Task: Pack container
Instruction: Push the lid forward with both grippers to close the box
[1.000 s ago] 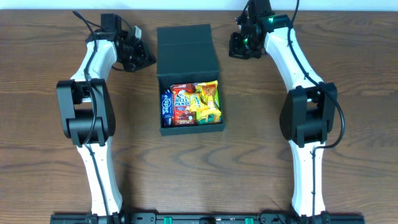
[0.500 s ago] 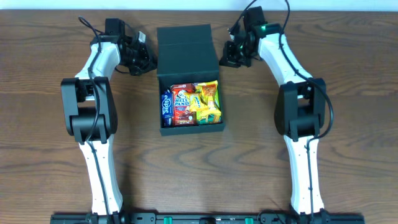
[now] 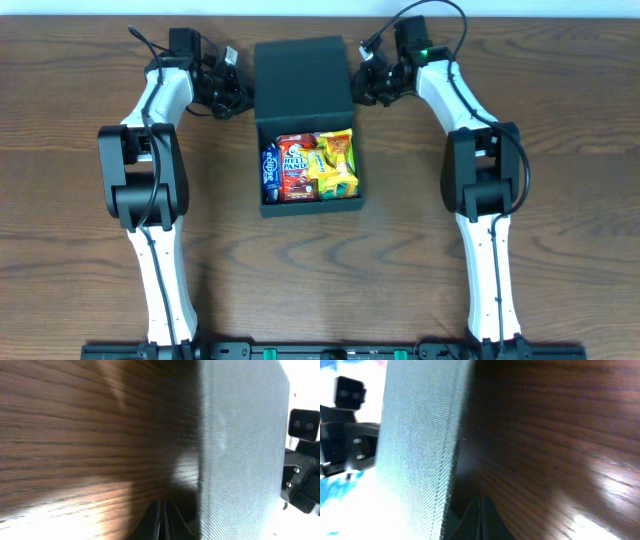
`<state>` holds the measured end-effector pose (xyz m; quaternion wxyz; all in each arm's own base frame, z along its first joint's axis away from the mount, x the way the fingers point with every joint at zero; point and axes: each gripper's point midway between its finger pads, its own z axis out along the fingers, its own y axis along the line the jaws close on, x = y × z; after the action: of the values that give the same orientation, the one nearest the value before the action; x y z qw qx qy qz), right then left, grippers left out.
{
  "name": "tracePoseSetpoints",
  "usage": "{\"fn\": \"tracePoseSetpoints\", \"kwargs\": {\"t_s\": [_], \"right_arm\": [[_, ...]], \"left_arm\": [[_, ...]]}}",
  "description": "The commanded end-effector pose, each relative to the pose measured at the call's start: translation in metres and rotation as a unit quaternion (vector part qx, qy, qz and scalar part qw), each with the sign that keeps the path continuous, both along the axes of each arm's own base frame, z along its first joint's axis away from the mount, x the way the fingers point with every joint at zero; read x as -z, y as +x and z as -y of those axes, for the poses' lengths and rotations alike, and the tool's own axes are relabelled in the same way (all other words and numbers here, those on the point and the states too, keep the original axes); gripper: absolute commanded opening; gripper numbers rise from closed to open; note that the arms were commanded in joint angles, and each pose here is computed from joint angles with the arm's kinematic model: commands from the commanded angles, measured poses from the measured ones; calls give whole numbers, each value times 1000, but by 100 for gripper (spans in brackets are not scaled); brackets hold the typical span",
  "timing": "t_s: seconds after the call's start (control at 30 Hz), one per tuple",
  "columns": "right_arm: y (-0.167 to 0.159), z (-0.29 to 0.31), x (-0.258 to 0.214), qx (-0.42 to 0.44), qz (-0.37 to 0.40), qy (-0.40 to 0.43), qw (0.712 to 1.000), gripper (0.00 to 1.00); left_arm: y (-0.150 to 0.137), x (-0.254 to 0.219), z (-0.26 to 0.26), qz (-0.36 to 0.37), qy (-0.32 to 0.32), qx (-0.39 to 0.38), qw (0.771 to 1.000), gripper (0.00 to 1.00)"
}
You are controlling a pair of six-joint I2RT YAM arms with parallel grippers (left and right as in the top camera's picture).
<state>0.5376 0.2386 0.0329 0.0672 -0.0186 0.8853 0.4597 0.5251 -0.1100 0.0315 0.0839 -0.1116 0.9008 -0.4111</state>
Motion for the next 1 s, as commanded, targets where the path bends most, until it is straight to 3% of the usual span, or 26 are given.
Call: {"fn": "tracePoseSetpoints", "kwargs": {"t_s": [0.0, 0.17, 0.53, 0.97], "right_arm": [[-13, -14, -25, -62, 29, 83, 994, 1], [-19, -14, -42, -103, 69, 135, 983, 2], [-17, -7, -75, -117, 124, 142, 975, 1], [-34, 6, -116, -137, 182, 53, 972, 1]], "left_arm": [[-5, -10, 21, 18, -47, 42, 998, 6], [-5, -25, 25, 42, -60, 61, 995, 6], [-1, -82, 25, 133, -43, 89, 986, 6], [-11, -143, 24, 208, -22, 114, 971, 6]]}}
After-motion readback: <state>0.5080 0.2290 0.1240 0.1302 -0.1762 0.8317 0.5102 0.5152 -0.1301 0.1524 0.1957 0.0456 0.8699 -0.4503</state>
